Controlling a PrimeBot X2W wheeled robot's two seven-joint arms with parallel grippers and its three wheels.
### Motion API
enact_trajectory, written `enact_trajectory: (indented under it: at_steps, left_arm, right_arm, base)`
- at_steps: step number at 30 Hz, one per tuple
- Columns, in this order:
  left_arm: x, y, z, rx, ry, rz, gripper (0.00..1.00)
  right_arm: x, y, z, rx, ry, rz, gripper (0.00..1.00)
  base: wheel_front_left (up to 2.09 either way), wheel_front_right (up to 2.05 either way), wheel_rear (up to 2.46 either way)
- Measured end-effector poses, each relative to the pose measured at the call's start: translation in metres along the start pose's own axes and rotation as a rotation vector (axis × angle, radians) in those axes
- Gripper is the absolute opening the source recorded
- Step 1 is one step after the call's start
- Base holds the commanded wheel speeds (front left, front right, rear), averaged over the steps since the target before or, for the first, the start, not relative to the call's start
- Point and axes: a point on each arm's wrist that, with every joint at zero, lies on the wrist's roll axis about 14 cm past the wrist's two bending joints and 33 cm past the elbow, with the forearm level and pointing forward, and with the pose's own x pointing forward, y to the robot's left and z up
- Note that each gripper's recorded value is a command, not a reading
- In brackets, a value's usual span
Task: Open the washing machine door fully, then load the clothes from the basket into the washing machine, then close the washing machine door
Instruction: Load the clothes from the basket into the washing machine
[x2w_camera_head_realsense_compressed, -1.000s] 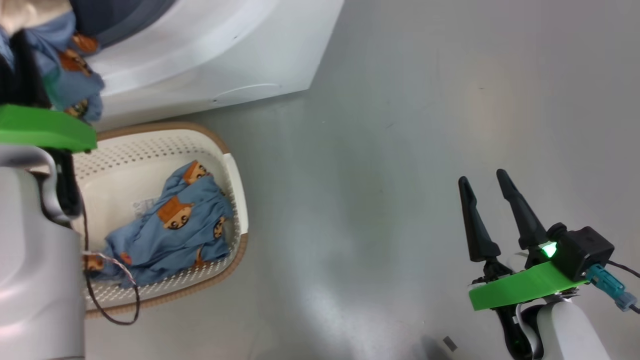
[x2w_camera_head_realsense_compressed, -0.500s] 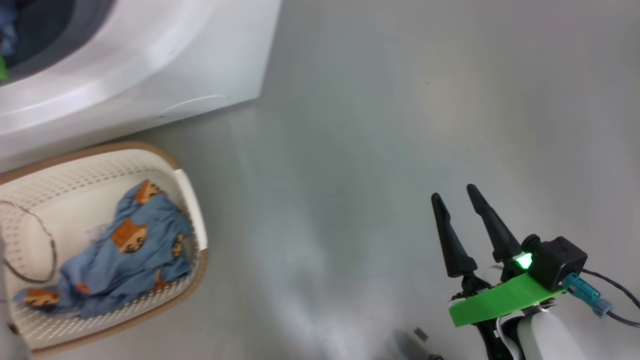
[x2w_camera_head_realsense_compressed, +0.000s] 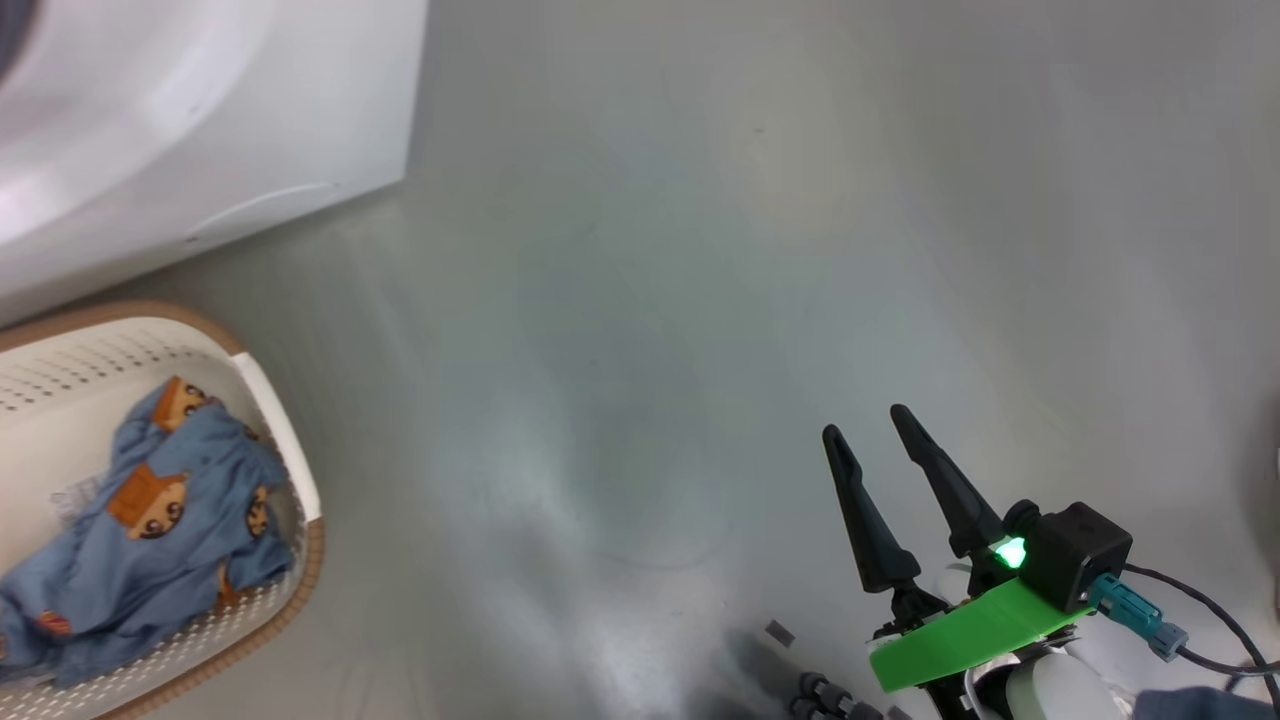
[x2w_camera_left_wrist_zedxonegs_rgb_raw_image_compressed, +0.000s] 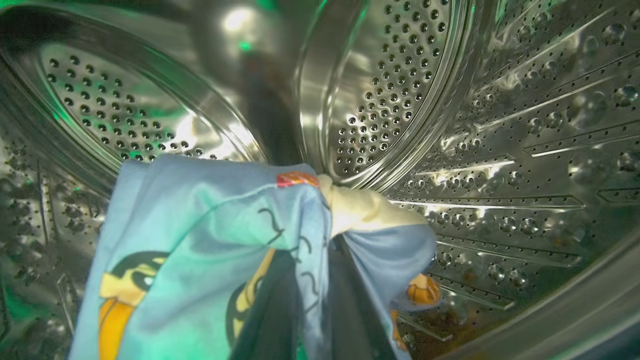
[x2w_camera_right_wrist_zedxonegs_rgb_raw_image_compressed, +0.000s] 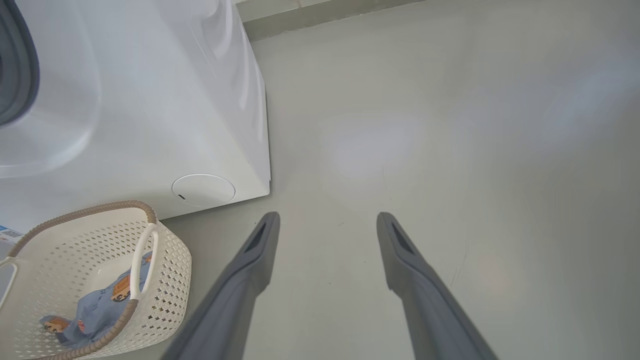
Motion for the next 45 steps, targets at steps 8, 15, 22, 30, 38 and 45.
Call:
enact_trajectory:
  at_steps: [8,15,22,30,38,45]
  left_arm:
    - [0.023,0.015,0.013,-0.011,-0.076,0.023,0.00]
    - [0.032,0.028,0.026,-0.038,-0.139,0.068,0.00]
    - [0.025,0.027,-0.011,-0.015,-0.014,0.063,0.25]
    - [0.012,0.018,-0.025,-0.017,0.095,0.066,1.00]
    - [-0.004,0.007,-0.020,-0.020,0.137,0.071,1.00]
    - [-0.026,0.005,-0.015,-0.054,0.152,0.098,1.00]
  right_arm:
    - [0.000,-0.004,-0.007,-0.012,0.024,-0.017,1.00]
    - [0.002,-0.006,-0.014,-0.017,0.045,-0.023,1.00]
    - [0.003,-0.003,-0.013,-0.012,0.042,-0.015,1.00]
    - [0.002,-0.004,-0.005,-0.005,0.014,-0.013,1.00]
    - [0.003,-0.001,0.005,0.007,-0.020,-0.003,1.00]
    - [0.005,0.006,0.014,0.022,-0.051,0.022,1.00]
  base:
    - [0.00,0.00,0.00]
    - [0.00,0.00,0.00]
    - [0.00,0.00,0.00]
    - [0.00,0.00,0.00]
    - [0.00,0.00,0.00]
    - [0.00,0.00,0.00]
